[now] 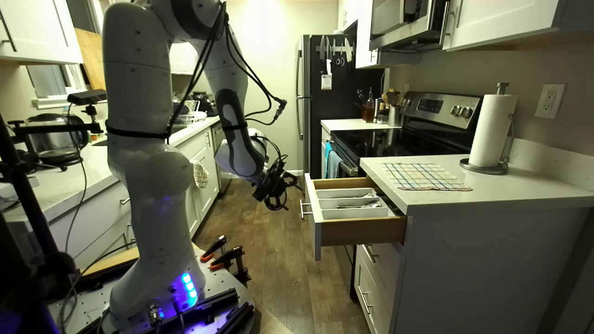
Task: Open the topmost drawer on the right.
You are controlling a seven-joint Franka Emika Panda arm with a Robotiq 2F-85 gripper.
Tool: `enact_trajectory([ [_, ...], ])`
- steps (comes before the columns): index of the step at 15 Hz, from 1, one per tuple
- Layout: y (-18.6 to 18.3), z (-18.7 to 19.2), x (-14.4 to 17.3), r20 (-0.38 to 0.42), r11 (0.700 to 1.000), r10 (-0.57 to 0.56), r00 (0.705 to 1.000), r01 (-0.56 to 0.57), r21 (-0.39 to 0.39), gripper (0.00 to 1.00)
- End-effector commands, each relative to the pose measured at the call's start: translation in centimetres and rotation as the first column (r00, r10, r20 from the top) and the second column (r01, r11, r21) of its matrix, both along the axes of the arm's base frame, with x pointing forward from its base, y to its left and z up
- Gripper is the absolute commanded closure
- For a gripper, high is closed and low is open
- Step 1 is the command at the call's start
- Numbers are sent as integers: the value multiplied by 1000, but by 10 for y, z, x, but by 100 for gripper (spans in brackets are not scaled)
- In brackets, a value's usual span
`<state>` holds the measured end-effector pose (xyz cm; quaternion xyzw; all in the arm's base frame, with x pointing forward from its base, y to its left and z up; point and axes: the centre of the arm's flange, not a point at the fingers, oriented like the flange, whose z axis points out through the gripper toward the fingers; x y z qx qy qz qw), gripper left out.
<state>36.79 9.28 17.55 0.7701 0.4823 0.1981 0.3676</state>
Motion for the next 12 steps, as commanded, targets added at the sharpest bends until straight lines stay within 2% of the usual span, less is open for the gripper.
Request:
enact_trajectory([
  [1,-2,27,-18,45,999,0,999,-2,48,0],
  [4,-5,40,-16,55,996,2,998,-7,88,0],
  [8,-12,51,-11,26,985,11,1000,-15,171,0],
  [9,-2,43,-4,16,992,2,1000,-4,129,0],
  [12,-3,44,-3,14,991,-2,1000,0,135,0],
])
